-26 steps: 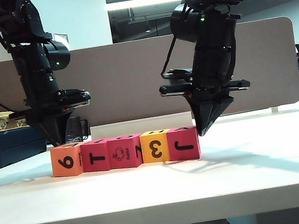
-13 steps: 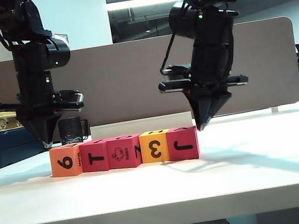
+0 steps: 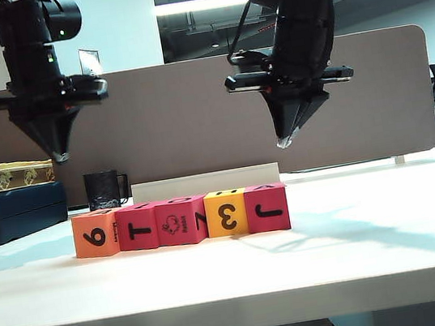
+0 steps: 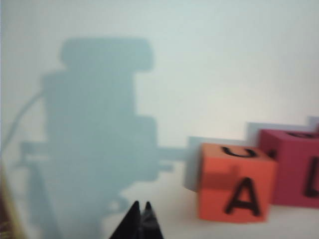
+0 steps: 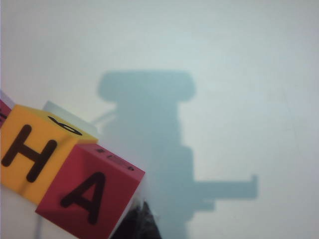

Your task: Select the appropriate blocks from the scattered letter blocks on the table and arrange them in a row to spell out "ALOHA".

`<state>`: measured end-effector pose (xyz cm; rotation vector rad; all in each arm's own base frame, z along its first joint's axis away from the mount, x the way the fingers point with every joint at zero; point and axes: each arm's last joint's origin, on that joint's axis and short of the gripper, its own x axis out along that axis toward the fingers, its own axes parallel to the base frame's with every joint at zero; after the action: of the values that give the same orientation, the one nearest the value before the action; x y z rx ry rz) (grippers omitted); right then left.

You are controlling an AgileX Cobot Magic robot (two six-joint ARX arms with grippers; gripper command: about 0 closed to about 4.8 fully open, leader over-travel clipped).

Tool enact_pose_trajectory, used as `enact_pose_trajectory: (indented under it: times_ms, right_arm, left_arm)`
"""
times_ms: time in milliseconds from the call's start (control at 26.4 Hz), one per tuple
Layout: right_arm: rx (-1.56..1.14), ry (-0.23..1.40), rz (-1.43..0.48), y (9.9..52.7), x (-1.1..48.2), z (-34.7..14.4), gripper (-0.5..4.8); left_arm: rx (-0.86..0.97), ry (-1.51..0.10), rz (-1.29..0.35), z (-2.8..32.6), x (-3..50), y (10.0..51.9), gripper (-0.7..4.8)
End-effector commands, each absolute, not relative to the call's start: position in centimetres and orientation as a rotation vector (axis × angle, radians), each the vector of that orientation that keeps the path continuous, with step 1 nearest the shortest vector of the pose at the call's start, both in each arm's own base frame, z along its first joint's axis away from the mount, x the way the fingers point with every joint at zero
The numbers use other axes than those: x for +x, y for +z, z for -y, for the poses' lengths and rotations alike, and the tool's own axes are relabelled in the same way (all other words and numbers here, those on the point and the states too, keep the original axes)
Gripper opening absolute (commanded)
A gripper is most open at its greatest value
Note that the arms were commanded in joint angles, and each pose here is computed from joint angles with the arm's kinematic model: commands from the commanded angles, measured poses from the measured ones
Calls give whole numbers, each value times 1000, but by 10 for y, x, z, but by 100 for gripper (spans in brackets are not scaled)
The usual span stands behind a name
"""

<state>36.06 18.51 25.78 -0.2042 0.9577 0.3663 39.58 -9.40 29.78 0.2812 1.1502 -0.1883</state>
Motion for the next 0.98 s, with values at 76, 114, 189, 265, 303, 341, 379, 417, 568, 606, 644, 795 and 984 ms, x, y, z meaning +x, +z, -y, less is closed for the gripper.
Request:
enact_pose_trajectory:
  times_ms: [76, 114, 189, 265, 303, 341, 379, 417, 568, 606, 644, 795, 984]
  right_arm:
    - [-190, 420, -985, 270, 351, -183, -5]
    - [-180, 439, -988, 272, 349, -183, -5]
    - [-157, 479, -982, 282, 344, -182, -5]
    - [-145, 499, -960, 293, 338, -180, -5]
    - [-148, 510, -945, 298, 333, -182, -5]
    - [-147, 515, -929, 304, 330, -181, -5]
    - [-144, 518, -909, 311, 326, -179, -5]
    - [-144, 526, -889, 319, 321, -179, -5]
    - [-143, 549, -822, 340, 306, -177, -5]
    - [-143, 552, -804, 346, 302, -175, -5]
    - [-147, 555, -791, 350, 299, -173, -5]
    - [-146, 559, -767, 359, 292, -169, -5]
    - [-148, 560, -765, 361, 291, -169, -5]
  left_arm:
    - [209, -310, -1286, 98, 383, 293, -6]
    - [210, -322, -1305, 100, 380, 291, -6]
    - [224, -336, -1325, 106, 377, 289, -6]
    - [235, -351, -1332, 112, 375, 287, -6]
    - [239, -359, -1335, 114, 374, 287, -6]
    - [243, -363, -1337, 116, 373, 286, -6]
    - [248, -368, -1338, 119, 372, 286, -6]
    - [253, -373, -1340, 121, 371, 285, -6]
    - [271, -361, -1391, 122, 368, 282, -6]
    - [270, -354, -1414, 121, 367, 278, -6]
    - [270, -351, -1434, 121, 366, 274, -6]
    - [265, -352, -1495, 120, 361, 246, -6]
    - [248, -369, -1479, 121, 361, 220, -6]
